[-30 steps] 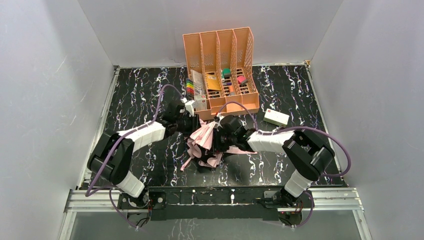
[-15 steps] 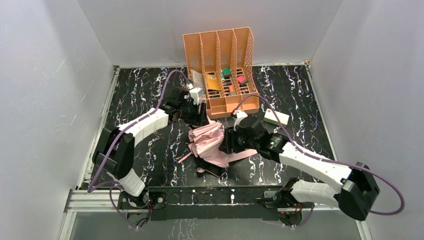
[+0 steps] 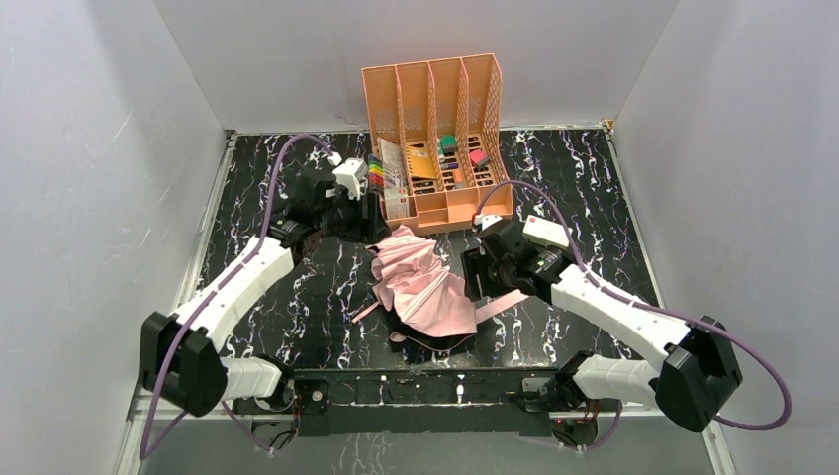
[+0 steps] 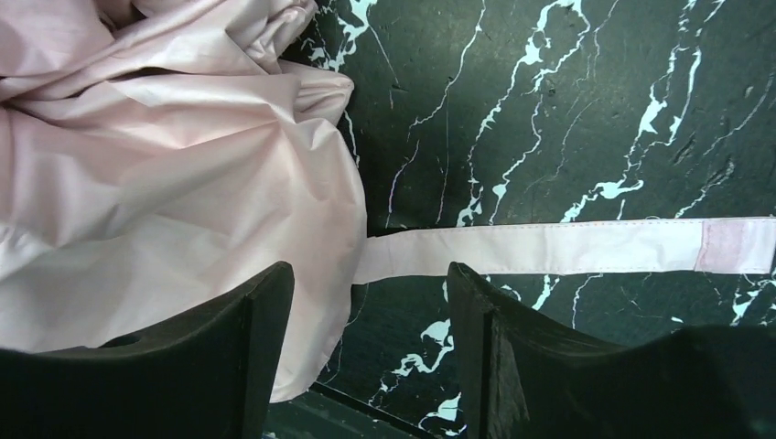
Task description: Put away the umbrella
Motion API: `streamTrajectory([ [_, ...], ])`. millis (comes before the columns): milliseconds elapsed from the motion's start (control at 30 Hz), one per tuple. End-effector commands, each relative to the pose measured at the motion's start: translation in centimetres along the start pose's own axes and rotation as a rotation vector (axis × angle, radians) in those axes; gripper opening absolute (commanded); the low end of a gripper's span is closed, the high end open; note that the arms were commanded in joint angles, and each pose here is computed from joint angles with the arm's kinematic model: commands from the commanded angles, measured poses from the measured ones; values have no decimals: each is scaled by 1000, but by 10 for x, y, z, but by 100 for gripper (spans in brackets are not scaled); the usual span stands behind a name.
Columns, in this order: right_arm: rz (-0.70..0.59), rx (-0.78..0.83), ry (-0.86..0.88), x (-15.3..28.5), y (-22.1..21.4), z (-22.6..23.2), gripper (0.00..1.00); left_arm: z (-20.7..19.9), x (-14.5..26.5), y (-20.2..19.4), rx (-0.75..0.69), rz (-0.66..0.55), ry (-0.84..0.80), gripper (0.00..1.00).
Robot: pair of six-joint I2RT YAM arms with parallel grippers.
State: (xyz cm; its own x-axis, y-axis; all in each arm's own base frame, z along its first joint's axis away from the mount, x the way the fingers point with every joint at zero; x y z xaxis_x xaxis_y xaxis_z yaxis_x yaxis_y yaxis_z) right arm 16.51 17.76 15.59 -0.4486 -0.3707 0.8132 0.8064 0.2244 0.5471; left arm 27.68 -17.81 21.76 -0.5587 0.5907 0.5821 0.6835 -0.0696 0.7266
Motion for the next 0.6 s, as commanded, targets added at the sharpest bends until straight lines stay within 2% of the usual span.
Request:
streamTrajectory([
  [0,22,42,87,-5,4,3,69,1,20,-28,63,41,38,65],
  [200,80,1,256,-30,-8,23,58,-1,18,-65,168,94,-15,63],
  [267,82,-31,332,-37,-14,34,58,-3,16,-70,186,98,-31,63],
  [433,70,-95,481,-43,-22,74,56,-3,9,-69,189,98,-49,63],
  [567,37,-84,622,-38,-17,107,56,-2,-2,-62,181,100,-56,62],
])
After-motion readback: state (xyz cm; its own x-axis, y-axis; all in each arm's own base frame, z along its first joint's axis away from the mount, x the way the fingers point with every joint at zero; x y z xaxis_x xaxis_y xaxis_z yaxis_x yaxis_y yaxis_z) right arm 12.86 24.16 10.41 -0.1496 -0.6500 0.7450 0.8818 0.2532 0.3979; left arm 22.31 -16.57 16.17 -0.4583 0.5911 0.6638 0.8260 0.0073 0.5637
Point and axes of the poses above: each gripper's point midway between its finger pads, its own x axis back along the fingers, its own z axis along the line the jaws close on, y = z × x, the point moved 6 cm from there along x, back along the fingers, and after that the axes turned 1 degree about -x, right-handed, at the moved point
